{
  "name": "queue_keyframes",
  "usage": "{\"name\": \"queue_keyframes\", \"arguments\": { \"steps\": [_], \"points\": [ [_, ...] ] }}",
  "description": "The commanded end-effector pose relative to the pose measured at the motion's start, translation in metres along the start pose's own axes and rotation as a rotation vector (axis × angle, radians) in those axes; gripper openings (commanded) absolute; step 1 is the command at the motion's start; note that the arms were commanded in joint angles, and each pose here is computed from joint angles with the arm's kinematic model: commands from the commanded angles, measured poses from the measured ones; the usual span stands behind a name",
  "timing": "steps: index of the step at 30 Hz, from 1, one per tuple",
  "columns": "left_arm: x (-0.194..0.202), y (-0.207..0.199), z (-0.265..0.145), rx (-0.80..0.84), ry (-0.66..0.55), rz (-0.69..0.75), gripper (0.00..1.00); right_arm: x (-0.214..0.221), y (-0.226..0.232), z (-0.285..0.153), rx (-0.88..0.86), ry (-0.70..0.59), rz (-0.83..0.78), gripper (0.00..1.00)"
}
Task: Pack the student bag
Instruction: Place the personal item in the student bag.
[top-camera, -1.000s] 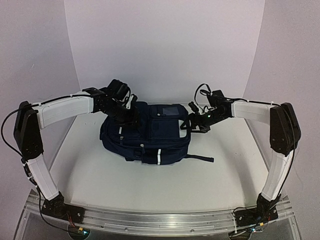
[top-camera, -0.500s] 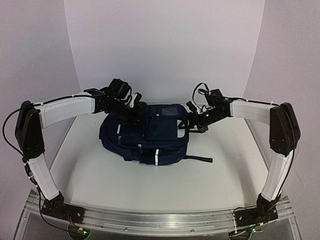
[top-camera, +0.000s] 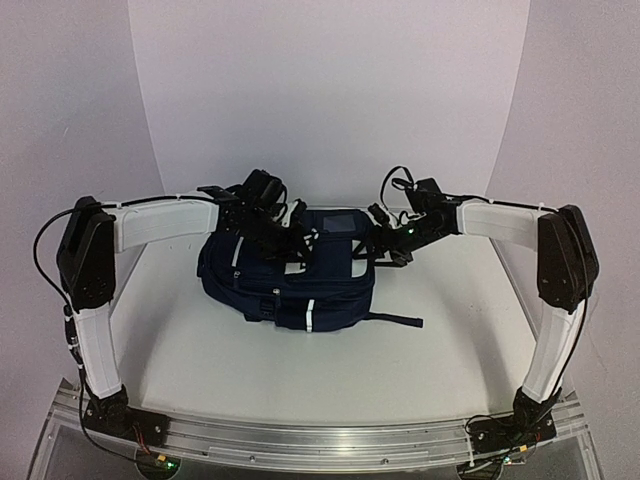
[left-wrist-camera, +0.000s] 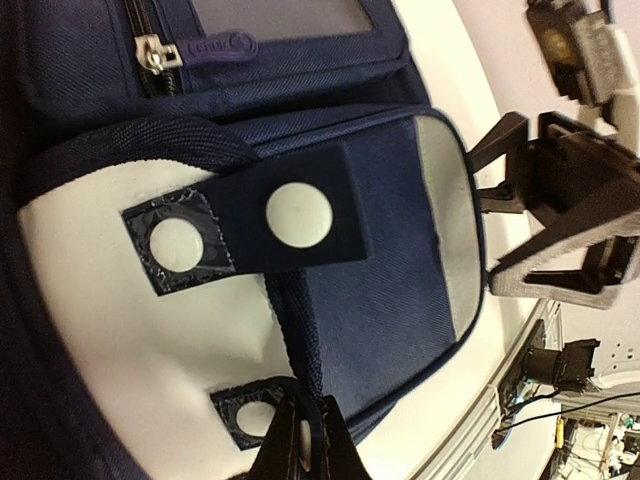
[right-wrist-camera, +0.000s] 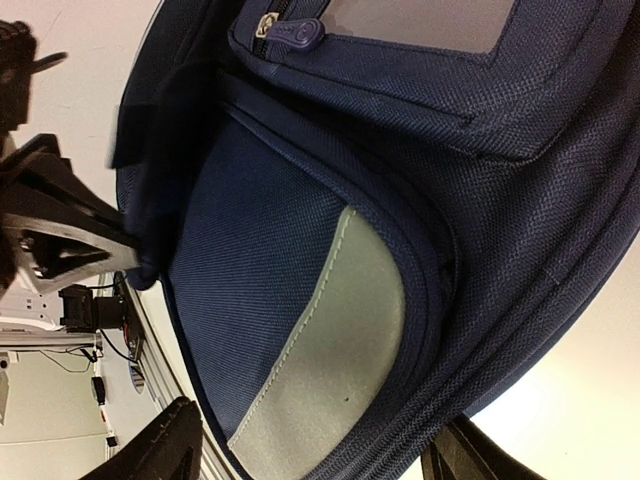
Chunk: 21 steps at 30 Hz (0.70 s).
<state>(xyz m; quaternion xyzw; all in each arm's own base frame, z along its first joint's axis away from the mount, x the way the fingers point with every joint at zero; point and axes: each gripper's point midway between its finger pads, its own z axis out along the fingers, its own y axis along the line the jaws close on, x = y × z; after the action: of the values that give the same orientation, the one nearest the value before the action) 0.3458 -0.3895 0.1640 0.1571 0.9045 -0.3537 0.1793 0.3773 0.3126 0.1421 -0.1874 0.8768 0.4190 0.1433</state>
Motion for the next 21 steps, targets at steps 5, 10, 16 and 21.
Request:
{"name": "queue_keyframes", "arguments": {
  "steps": [5, 10, 16, 21],
  "points": [
    [-0.006, -0.014, 0.034, 0.077, 0.032, 0.03, 0.18, -0.012, 0.044, 0.002, -0.118, -0.021, -0.099, 0.73],
    [-0.006, -0.03, 0.023, 0.109, 0.014, 0.067, 0.51, -0.009, 0.039, 0.003, -0.098, -0.019, -0.103, 0.73],
    [-0.025, -0.033, -0.028, 0.049, -0.093, 0.108, 0.65, -0.007, 0.015, 0.005, 0.024, -0.039, -0.108, 0.71],
    [-0.059, 0.034, -0.092, -0.093, -0.211, -0.001, 0.76, 0.0, -0.026, 0.002, 0.233, -0.055, -0.128, 0.7]
  ]
}}
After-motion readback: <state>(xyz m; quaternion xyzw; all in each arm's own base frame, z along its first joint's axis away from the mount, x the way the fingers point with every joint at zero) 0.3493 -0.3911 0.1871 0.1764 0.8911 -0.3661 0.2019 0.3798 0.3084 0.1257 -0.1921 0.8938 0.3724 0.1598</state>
